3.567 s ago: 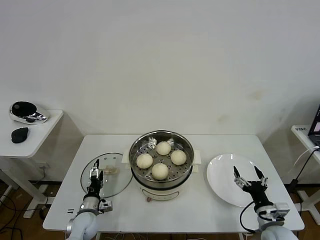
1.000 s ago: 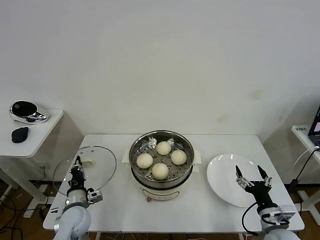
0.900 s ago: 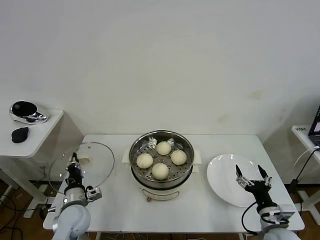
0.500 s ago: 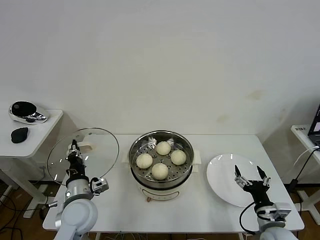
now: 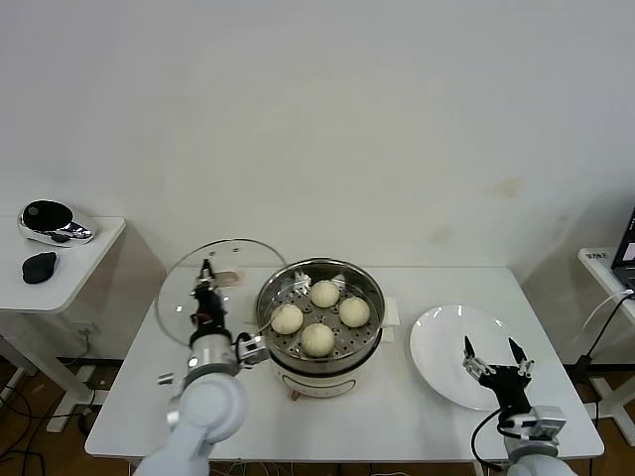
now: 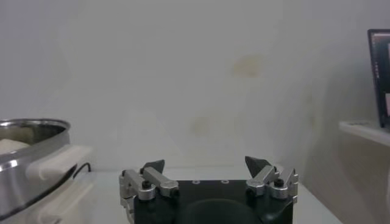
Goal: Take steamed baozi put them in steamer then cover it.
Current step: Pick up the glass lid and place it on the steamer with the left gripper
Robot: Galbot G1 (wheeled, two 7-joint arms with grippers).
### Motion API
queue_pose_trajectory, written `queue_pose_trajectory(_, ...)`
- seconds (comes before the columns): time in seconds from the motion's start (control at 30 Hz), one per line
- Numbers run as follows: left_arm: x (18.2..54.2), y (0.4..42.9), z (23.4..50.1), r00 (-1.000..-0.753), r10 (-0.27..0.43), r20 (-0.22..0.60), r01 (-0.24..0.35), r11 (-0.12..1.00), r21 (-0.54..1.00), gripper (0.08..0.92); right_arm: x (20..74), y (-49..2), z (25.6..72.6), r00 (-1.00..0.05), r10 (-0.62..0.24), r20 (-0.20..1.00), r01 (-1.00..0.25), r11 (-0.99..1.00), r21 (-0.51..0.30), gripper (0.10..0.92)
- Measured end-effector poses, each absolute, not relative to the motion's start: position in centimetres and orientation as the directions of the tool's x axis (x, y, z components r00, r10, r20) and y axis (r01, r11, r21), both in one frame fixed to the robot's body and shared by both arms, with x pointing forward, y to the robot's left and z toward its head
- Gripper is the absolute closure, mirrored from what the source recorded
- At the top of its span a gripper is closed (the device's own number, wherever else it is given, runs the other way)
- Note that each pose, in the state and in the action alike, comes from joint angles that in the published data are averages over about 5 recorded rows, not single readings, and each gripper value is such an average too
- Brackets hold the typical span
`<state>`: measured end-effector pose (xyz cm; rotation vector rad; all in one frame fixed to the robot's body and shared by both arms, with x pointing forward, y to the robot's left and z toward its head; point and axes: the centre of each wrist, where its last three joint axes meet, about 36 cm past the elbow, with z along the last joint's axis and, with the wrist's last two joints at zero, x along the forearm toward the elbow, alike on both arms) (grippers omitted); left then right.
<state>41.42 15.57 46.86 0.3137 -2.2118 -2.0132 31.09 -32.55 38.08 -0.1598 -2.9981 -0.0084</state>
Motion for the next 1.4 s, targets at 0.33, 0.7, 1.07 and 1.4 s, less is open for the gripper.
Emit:
queue_pose_trajectory(0.33,42.4,9.6,47.1,-0.990,-0.141,-0.011,-0.031,0.143,0.989,0.869,31.3,-32.5,37.3,-0.979,0.129,0.159,0.128,0.992,-0.018,0.200)
queue_pose_trajectory(0.7,42.4,4.3,47.3,-0.999,-0.050,0.013,0.004,0.179,0.984,0.869,31.3,-32.5,36.5,-0.973,0.144,0.178,0.142,0.990,-0.022,0.200)
queue_pose_trajectory(1.07,41.5,2.3,46.6,-0.999,-0.015,0.036,0.034,0.138,0.990,0.869,31.6,-32.4,35.9,-0.971,0.146,0.189,0.145,0.989,-0.022,0.200)
queue_pose_trajectory(1.4,41.7,1.7,45.6,-0.999,-0.037,0.038,0.035,0.078,0.996,0.869,31.9,-32.3,35.8,-0.971,0.143,0.190,0.142,0.990,-0.022,0.200)
